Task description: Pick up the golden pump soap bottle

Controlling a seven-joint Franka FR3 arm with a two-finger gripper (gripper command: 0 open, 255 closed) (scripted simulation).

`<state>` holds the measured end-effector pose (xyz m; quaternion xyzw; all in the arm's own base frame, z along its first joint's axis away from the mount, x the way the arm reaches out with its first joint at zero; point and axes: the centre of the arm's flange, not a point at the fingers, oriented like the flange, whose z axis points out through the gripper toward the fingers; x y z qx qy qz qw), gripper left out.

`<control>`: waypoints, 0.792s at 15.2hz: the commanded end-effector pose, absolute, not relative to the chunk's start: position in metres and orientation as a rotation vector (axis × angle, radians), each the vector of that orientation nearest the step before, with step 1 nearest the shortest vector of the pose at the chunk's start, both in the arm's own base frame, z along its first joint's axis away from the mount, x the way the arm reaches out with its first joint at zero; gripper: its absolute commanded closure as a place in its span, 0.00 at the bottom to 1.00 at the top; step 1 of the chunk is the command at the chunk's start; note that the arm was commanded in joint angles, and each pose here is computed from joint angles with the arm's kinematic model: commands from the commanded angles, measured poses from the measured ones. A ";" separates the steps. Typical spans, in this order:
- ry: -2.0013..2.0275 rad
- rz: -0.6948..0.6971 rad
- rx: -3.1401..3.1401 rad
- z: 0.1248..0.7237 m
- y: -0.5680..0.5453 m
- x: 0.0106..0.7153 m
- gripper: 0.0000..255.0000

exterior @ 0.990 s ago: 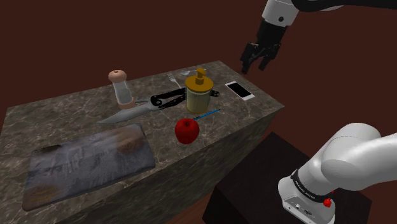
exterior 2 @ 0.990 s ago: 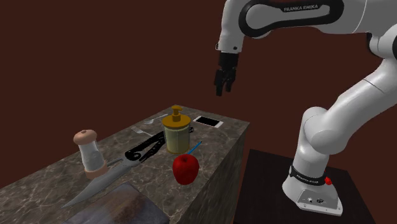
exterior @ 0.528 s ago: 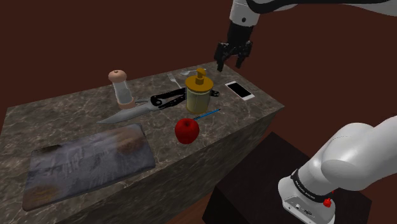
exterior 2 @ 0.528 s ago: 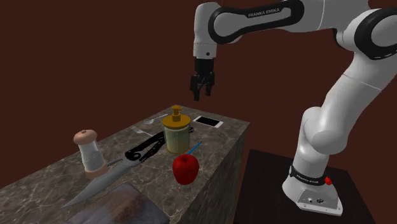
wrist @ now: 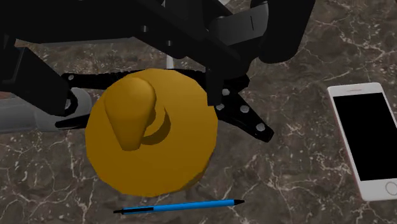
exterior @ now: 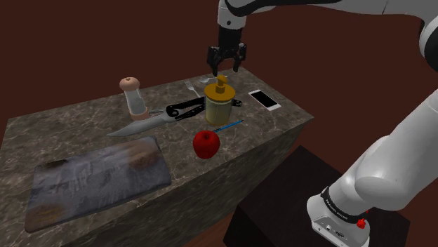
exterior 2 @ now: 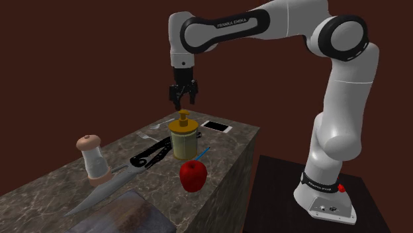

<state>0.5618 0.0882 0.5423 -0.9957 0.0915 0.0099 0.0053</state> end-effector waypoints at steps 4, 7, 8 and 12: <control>0.292 0.044 -3.123 0.521 0.096 0.582 0.00; 0.292 0.044 -3.123 0.505 0.096 0.582 0.00; 0.292 0.044 -3.123 0.500 0.096 0.582 0.00; 0.292 0.044 -3.123 0.497 0.096 0.582 1.00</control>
